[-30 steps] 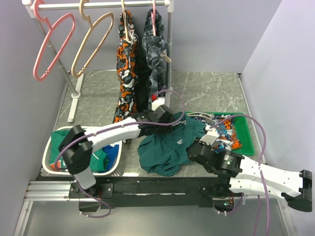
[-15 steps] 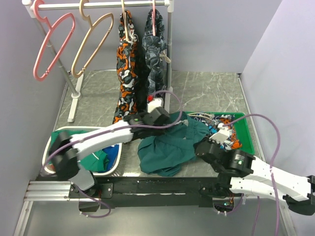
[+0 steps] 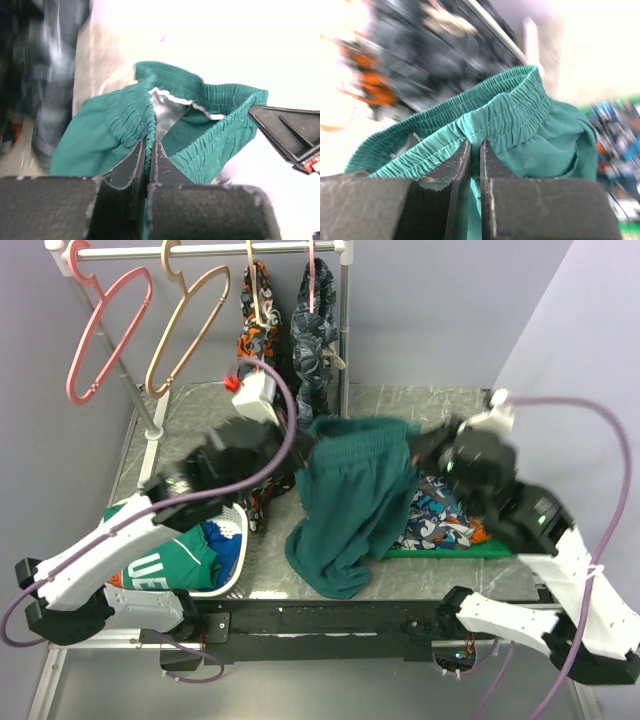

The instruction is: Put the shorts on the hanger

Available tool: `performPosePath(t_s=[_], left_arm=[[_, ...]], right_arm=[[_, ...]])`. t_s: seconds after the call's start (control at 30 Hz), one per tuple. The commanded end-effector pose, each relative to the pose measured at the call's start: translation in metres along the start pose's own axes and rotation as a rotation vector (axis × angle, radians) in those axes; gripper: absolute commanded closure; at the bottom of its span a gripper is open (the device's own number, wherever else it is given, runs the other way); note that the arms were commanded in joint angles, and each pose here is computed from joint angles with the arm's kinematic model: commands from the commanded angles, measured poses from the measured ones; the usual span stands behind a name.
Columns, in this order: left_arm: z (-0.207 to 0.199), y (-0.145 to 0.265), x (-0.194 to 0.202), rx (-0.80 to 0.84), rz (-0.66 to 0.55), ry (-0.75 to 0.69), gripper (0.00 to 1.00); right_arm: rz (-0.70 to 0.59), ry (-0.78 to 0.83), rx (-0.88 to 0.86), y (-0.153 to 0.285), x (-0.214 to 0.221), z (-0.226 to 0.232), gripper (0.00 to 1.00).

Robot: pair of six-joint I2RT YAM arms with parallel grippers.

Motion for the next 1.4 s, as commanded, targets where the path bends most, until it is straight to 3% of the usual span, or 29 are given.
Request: performPosePath(t_s=[0.0,0.07,0.2,0.3,0.33,0.37,0.4,0.43,0.47,0.5,0.53,0.57,0.6,0.63,0.7,0.8,0.9,0.97,1.1,1.23,1.37], left_arm=[[-0.011,0.036,-0.081,-0.002,-0.219,-0.083,0.99],[-0.016,0.036,-0.095,-0.012,-0.252,-0.104,0.99],[-0.015,0.056,-0.123,-0.031,-0.335,-0.094,0.99],[-0.001,0.062,-0.111,-0.034,-0.311,-0.097,0.99],[0.001,0.071,-0.106,0.015,-0.294,-0.097,0.99],[0.003,0.070,-0.097,0.031,-0.267,-0.104,0.99],[0.012,0.066,-0.077,0.037,-0.211,-0.122,0.99],[0.013,0.064,-0.063,0.071,-0.161,-0.130,0.99],[0.023,0.054,-0.036,0.062,-0.087,-0.147,0.99],[0.029,0.061,-0.028,0.083,-0.072,-0.145,0.99],[0.034,0.061,-0.016,0.097,-0.045,-0.149,0.99],[0.045,0.053,0.015,0.106,0.038,-0.165,0.99],[0.052,0.059,0.024,0.119,0.053,-0.156,0.99],[0.058,0.059,0.037,0.121,0.085,-0.152,0.99],[0.078,0.055,0.074,0.093,0.188,-0.140,0.99],[0.099,0.056,0.111,0.065,0.262,-0.084,0.99],[0.112,0.060,0.128,0.051,0.279,-0.043,0.99],[0.114,0.061,0.131,0.038,0.287,-0.035,0.99],[0.115,0.063,0.127,0.017,0.280,-0.026,0.99],[0.114,0.065,0.124,0.018,0.270,-0.013,0.99],[0.113,0.067,0.120,0.010,0.267,-0.013,0.99]], right_arm=[[-0.255,0.089,0.045,0.018,-0.087,0.022,1.00],[-0.306,0.052,-0.022,0.037,-0.116,0.039,1.00],[-0.292,0.028,-0.135,0.055,-0.127,0.052,1.00],[-0.192,0.009,-0.205,0.056,-0.095,0.038,1.00],[-0.102,0.046,-0.166,0.033,-0.056,0.021,1.00],[-0.087,-0.014,-0.215,0.045,-0.046,0.008,1.00],[-0.034,-0.048,-0.310,0.044,-0.028,0.011,1.00],[0.082,-0.020,-0.252,0.016,0.029,-0.019,1.00],[0.115,-0.094,-0.311,0.023,0.046,-0.030,1.00],[0.161,-0.129,-0.392,0.020,0.067,-0.032,0.96],[0.257,-0.115,-0.306,-0.004,0.122,-0.070,0.89],[0.281,-0.178,-0.302,-0.005,0.136,-0.080,0.80],[0.307,-0.183,-0.290,-0.009,0.151,-0.091,0.62],[0.335,-0.169,-0.234,-0.015,0.168,-0.108,0.54],[0.337,-0.147,-0.148,-0.015,0.174,-0.124,0.36],[0.264,-0.077,-0.066,-0.015,0.153,-0.126,0.22],[0.212,0.005,-0.010,-0.019,0.127,-0.110,0.21],[0.252,0.095,-0.012,-0.029,0.129,-0.100,0.21],[0.214,0.216,-0.101,-0.047,0.121,-0.059,0.28],[0.247,0.376,-0.215,-0.065,0.140,-0.017,0.29],[0.303,0.573,-0.206,-0.104,0.178,0.005,0.28]])
Point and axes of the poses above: each gripper's point midway between its finger pads, its own y axis back along the fingers, its own z axis along the line the jaws close on, x = y × z, the point moved 6 cm from there along y, back along the fingers, and after that the axes turned 4 degrees about -y, right-handed, at the moved point
